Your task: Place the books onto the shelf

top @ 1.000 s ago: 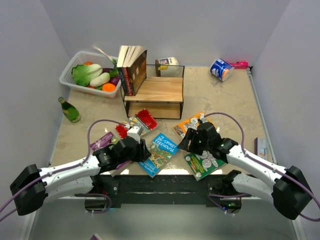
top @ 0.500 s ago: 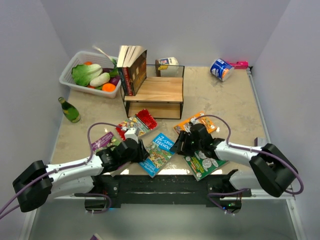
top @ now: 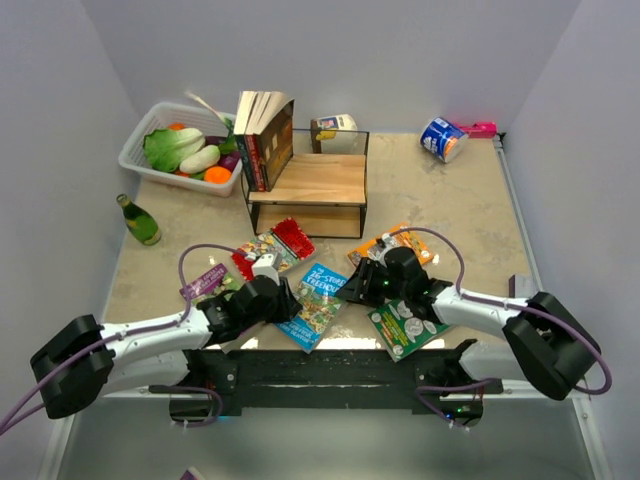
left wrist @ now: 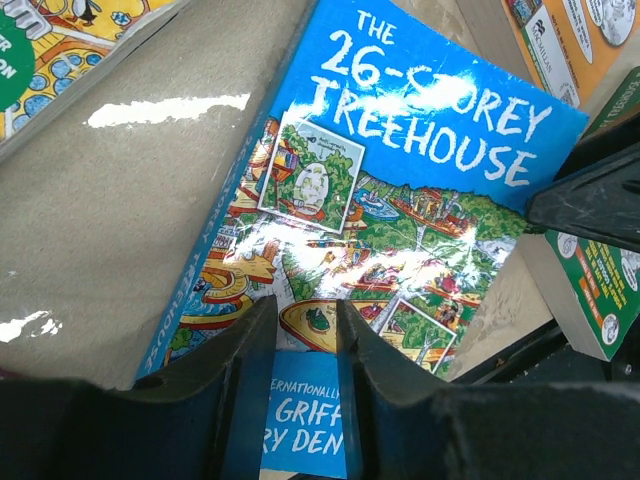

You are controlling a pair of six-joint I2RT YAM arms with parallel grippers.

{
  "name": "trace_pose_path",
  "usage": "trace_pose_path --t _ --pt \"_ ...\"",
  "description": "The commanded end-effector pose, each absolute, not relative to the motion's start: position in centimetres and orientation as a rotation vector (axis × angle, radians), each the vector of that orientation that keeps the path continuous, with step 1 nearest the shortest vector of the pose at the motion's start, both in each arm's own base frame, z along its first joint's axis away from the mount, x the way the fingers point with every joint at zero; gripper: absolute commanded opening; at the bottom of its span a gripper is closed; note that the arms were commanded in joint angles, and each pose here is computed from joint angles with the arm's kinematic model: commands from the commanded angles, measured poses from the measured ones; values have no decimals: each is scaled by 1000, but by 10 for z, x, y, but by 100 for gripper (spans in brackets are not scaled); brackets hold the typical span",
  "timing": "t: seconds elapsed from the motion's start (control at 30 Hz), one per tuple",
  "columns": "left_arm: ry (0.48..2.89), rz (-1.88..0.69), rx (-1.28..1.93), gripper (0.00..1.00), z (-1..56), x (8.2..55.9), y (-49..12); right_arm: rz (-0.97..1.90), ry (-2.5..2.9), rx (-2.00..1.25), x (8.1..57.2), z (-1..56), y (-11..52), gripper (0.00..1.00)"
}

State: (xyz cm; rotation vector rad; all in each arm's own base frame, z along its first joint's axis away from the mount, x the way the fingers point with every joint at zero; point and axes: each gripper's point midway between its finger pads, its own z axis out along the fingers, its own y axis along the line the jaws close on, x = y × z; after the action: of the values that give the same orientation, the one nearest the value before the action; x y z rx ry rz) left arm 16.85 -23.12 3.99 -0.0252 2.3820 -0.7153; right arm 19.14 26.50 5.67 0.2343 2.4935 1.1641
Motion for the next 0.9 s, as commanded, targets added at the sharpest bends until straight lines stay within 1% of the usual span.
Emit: trace_pose_path --t 0.0,0.13,0.37,0.4,0.43,0.47,0.5,0.57,0.6,0.63,0.7,0.73,0.8,0.87 --pt "2524 -594 32 35 0 145 -208 1384 2323 136 197 105 292 48" --pt "2525 -612 44 34 0 143 -210 1399 2327 136 198 99 298 43" --pt "2540 -638 67 32 -3 138 -213 1337 2423 127 194 66 310 43" --pt "2541 -636 67 32 -4 138 -213 1323 2445 134 194 59 310 41" --pt "2539 -640 67 31 -3 138 -213 1311 2442 143 196 56 309 38" --pt "2534 -642 68 31 -2 139 -214 1303 2440 150 196 55 309 33" --pt "2532 -645 66 31 -1 139 -214 1303 2428 153 197 57 308 23" --pt "2523 -638 53 31 3 141 -213 1282 2414 152 199 60 306 15" --pt "2518 -634 43 31 5 143 -212 1294 2373 136 201 74 305 11" --pt "2492 -636 21 31 12 147 -212 1273 2378 133 200 79 302 5" --pt "2467 -625 -18 34 24 151 -208 1215 2352 91 204 94 296 1" --pt "2403 -665 -46 36 41 157 -210 1191 2344 63 203 115 292 0" --pt "2333 -708 -75 38 64 163 -211 1106 2327 -10 205 132 282 0" --pt "2208 -799 -84 43 104 171 -216 1045 2324 -92 202 156 274 0"
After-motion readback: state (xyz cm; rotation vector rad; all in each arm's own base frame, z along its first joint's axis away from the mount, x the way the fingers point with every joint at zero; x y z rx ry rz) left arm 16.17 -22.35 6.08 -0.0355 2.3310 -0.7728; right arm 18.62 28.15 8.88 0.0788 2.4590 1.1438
